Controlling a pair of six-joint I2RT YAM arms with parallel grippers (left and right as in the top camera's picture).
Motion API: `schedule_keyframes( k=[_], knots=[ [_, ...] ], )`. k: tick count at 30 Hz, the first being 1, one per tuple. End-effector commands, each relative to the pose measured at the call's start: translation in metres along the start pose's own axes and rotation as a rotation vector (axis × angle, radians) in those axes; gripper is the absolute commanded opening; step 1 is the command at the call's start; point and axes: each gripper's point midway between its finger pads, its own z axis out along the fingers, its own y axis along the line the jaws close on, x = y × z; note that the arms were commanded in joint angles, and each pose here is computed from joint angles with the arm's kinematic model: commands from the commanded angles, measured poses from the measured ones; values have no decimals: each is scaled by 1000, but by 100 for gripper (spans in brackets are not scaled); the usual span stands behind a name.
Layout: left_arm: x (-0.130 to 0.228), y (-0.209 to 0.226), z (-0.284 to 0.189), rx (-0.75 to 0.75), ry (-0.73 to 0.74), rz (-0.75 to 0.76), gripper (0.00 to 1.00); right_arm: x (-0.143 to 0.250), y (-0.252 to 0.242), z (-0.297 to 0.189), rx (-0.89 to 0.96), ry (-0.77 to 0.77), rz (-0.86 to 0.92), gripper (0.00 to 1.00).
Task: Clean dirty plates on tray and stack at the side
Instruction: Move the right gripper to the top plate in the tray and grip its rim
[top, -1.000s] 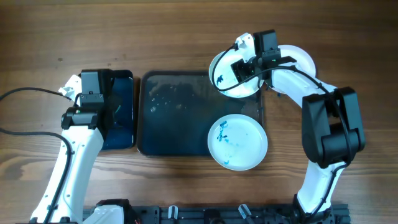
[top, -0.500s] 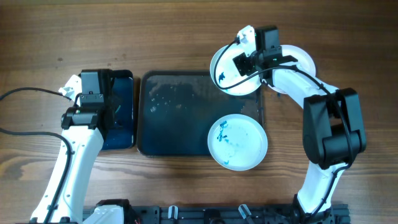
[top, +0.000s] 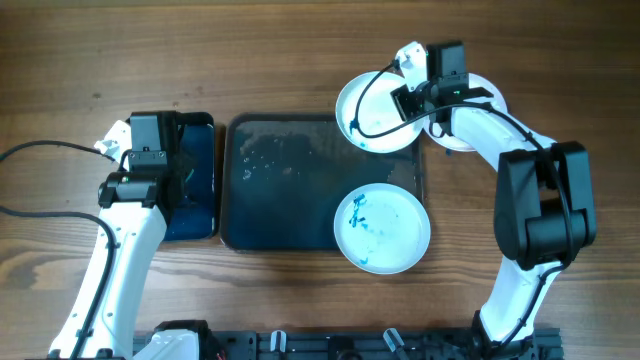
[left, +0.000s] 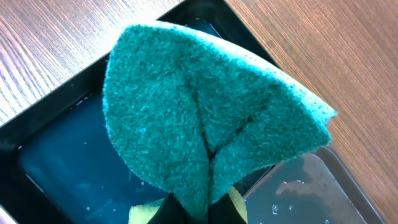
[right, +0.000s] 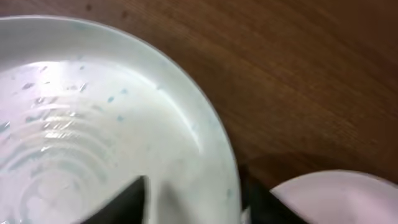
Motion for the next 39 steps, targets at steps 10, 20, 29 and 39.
schedule_keyframes(
  k=[10, 20, 29, 39],
  knots=[
    [-5, -3, -1, 8, -10, 7, 4, -46, 63, -65, -248, -91, 68, 30],
    [-24, 30, 8, -51, 6, -99, 4, -16, 21, -15, 1, 0, -8, 45],
    [-23, 36, 13, -60, 33, -41, 4, 4, 52, 10, -154, 34, -6, 28],
    [1, 39, 62, -131, 136, 39, 4, -19, 98, -26, -265, 23, 76, 4]
  ],
)
